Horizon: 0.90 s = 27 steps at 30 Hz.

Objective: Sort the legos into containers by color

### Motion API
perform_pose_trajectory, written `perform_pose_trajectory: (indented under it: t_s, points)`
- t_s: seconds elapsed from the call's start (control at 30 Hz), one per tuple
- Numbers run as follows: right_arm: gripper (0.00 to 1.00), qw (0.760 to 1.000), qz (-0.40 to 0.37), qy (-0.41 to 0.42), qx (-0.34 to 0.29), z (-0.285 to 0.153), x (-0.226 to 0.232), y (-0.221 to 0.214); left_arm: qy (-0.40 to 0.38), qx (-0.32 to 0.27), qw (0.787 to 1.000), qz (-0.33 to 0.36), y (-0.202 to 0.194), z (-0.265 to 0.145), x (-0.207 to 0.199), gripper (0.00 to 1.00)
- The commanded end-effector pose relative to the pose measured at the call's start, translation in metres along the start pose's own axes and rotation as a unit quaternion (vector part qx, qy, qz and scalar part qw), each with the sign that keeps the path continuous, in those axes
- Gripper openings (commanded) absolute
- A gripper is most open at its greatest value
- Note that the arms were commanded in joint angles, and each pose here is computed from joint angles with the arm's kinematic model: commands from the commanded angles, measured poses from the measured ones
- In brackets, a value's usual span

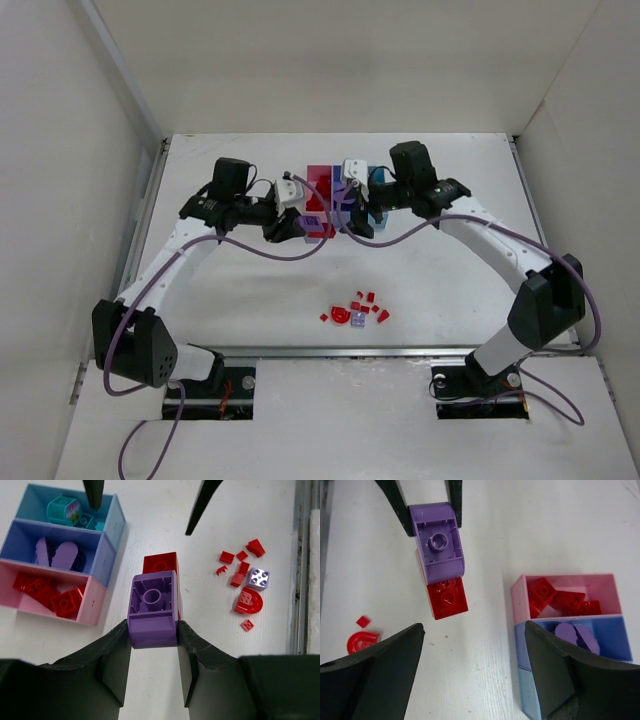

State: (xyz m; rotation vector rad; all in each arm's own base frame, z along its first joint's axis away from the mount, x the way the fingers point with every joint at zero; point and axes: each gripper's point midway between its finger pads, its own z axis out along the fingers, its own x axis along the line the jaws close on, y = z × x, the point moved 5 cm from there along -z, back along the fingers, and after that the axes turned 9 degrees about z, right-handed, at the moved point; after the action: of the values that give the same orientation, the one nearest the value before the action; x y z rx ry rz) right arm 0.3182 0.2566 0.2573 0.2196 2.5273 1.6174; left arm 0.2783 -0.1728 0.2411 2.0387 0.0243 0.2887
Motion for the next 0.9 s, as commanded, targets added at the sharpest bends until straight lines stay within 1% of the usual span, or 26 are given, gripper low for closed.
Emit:
perform_pose_trajectory:
  t_s: [0.0, 0.07, 0.2, 0.27, 0.33, 0.37, 0.47, 0.53, 0.8, 0.87]
  points:
    - [0.86, 0.995, -0.061, 0.081, -0.009, 0.012, 0.014, -0.002, -0.071, -0.035, 0.995, 0.055, 0.012, -0.003, -0.017, 0.0]
    - [0.86, 0.993, -0.063, 0.096, -0.017, 0.016, 0.018, 0.001, -0.082, -0.049, 0.993, 0.073, 0.021, -0.003, -0.019, 0.0]
    - [0.86, 0.989, -0.068, 0.126, -0.04, 0.024, 0.022, 0.01, -0.091, -0.057, 0.991, 0.076, 0.028, -0.001, -0.023, 0.0]
    - [0.84, 0.987, -0.068, 0.137, -0.042, 0.028, 0.025, 0.013, -0.091, -0.056, 0.992, 0.071, 0.028, -0.001, -0.023, 0.0]
    - [0.81, 0.987, -0.054, 0.149, -0.03, 0.033, 0.028, 0.008, -0.092, -0.055, 0.993, 0.058, 0.028, -0.001, -0.024, 0.0]
    - [0.79, 0.985, -0.055, 0.158, -0.034, 0.034, 0.033, 0.013, -0.083, -0.056, 0.993, 0.062, 0.029, -0.001, -0.021, 0.0]
    - [0.79, 0.981, -0.037, 0.185, -0.036, 0.037, 0.038, 0.009, -0.072, -0.056, 0.994, 0.059, 0.031, -0.001, -0.018, 0.0]
    - [0.79, 0.981, -0.027, 0.189, -0.029, 0.035, 0.041, 0.006, -0.066, -0.048, 0.995, 0.055, 0.029, -0.001, -0.017, 0.0]
    - [0.79, 0.979, 0.001, 0.202, -0.006, 0.034, 0.047, -0.006, -0.035, -0.042, 0.997, 0.06, 0.031, 0.0, -0.004, 0.0]
    - [0.74, 0.979, 0.004, 0.203, -0.003, 0.036, 0.047, -0.009, -0.033, -0.044, 0.997, 0.054, 0.032, 0.0, -0.004, 0.0]
